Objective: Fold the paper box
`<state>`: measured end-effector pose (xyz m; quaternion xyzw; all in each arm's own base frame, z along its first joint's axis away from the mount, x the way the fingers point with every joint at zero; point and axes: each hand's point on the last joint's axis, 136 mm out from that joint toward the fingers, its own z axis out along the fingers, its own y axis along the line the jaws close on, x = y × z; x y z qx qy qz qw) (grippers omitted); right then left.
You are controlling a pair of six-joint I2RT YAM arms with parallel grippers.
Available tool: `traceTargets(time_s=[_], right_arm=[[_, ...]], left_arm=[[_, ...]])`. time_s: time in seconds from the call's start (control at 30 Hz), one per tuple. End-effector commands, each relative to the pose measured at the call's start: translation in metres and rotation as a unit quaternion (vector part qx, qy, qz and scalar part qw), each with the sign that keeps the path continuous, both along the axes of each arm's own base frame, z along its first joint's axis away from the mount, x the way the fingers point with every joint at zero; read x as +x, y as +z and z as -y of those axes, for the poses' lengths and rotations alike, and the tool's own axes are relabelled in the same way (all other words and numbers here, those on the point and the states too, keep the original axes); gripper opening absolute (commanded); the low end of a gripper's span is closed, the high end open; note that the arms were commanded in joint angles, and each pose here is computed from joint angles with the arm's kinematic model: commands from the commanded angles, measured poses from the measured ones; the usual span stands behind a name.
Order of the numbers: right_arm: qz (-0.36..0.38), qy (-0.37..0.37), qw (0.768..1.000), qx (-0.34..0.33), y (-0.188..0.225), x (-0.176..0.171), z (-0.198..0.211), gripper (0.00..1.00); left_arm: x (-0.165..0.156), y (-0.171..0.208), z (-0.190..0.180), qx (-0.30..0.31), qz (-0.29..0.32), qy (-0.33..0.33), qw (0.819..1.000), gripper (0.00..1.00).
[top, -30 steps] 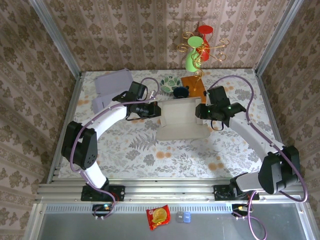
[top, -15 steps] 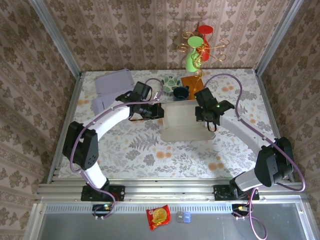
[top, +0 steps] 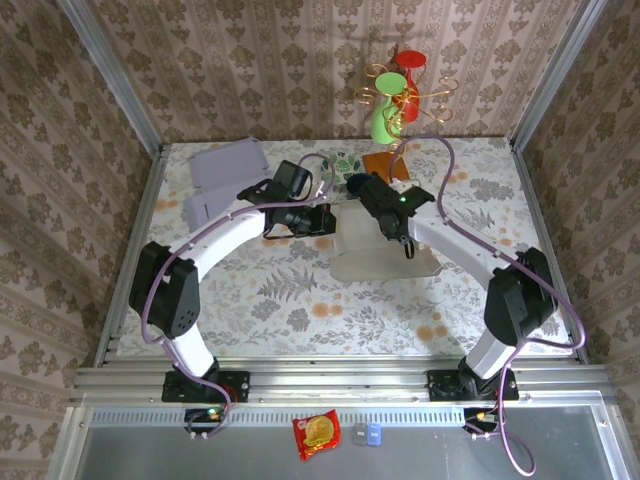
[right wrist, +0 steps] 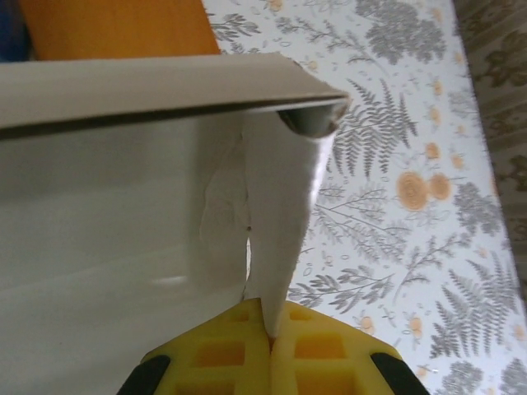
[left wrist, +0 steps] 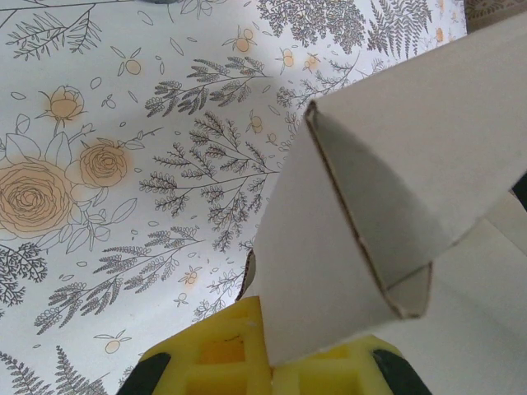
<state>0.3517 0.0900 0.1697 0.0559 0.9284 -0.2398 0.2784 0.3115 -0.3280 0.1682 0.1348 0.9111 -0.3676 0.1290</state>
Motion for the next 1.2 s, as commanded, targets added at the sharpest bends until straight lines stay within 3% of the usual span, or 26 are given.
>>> traceTargets(time_s=[0.0,0.27,0.4,0.57,0.9,1.0,1.17], right_arm=[[-0.017,-0.026,0.996,-0.087,0.005,-0.008,0.018,0.03],[-0.031,-0.007,0.995,-0.094,0.003,-0.002,0.007,0.02],[-0.014,0.03,0.999,-0.003,0.001,0.002,-0.015,0.05],[0.023,0.072,0.99,0.116,0.017,0.005,-0.033,0.19],[0.02,0.038,0.984,0.171,0.015,0.01,-0.007,0.26],[0.022,0.038,0.987,0.157,0.016,0.012,-0.001,0.24],[0.01,0.002,0.996,0.089,0.014,0.01,0.02,0.06]], left_arm=[[0.003,0.017,0.009,-0.019,0.014,-0.009,1.0,0.0],[0.004,0.017,0.01,-0.022,0.012,-0.008,1.0,0.0],[0.004,0.014,0.012,-0.022,0.008,-0.011,1.0,0.0],[0.004,0.012,0.012,-0.023,0.005,-0.012,1.0,0.0],[0.003,0.011,0.013,-0.024,0.003,-0.017,1.0,0.0],[0.004,0.011,0.014,-0.024,0.002,-0.017,1.0,0.0],[0.005,0.011,0.014,-0.022,0.003,-0.015,1.0,0.0]])
